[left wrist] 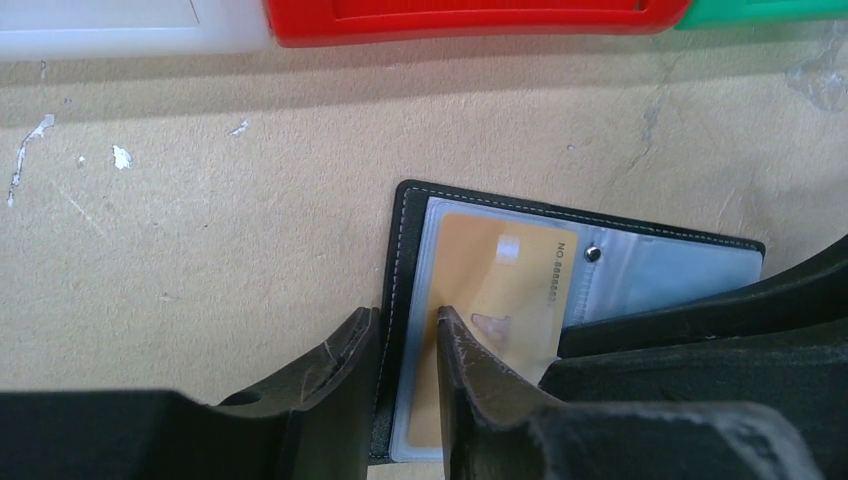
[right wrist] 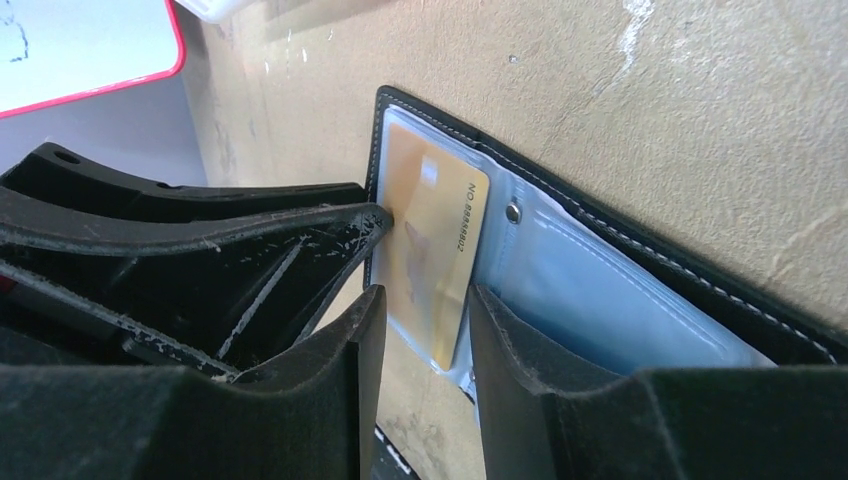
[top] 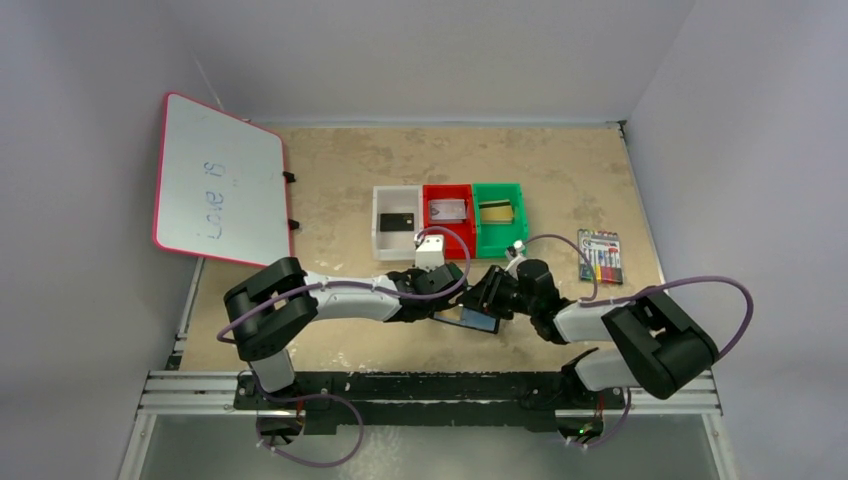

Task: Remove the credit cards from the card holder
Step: Remove the credit card from the card holder.

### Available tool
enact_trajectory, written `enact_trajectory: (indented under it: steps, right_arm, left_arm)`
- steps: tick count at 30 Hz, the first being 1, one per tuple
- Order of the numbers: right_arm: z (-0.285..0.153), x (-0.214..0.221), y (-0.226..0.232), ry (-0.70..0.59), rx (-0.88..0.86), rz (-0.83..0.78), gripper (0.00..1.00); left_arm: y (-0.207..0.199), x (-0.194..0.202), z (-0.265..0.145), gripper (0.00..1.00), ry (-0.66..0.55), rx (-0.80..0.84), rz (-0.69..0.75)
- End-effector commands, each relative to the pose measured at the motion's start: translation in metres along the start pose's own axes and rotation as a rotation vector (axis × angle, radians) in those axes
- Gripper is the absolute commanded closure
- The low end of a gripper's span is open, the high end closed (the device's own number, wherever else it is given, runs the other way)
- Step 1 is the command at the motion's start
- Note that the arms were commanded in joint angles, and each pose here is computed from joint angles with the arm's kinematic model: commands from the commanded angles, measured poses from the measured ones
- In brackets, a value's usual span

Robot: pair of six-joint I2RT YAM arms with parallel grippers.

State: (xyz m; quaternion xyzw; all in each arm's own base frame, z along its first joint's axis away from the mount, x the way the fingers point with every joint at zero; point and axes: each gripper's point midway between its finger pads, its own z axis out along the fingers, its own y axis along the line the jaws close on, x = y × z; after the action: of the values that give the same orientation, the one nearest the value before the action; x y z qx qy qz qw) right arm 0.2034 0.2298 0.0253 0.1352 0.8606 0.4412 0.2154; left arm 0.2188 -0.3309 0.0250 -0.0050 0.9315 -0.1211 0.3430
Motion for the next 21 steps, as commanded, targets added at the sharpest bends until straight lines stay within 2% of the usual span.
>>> enact_trajectory:
  steps: [1, 6, 13, 21]
  right_arm:
    - [-0.002, 0.003, -0.003, 0.004, 0.010, 0.001, 0.60]
    - [-0.004, 0.007, -0.010, 0.012, 0.039, 0.053, 0.59]
    - [-0.008, 0.004, -0.006, -0.048, -0.011, 0.150, 0.62]
    - [-0.011, -0.008, 0.015, -0.087, -0.081, 0.159, 0.75]
  left_arm:
    - [-0.013, 0.012, 0.002, 0.77, 0.054, 0.045, 0.005]
    - [-0.018, 0.016, 0.001, 0.83, 0.058, 0.064, -0.017]
    - [-0.024, 0.029, 0.000, 0.89, 0.066, 0.080, -0.041]
    - [-0.020, 0.035, -0.001, 0.93, 0.055, 0.068, -0.076]
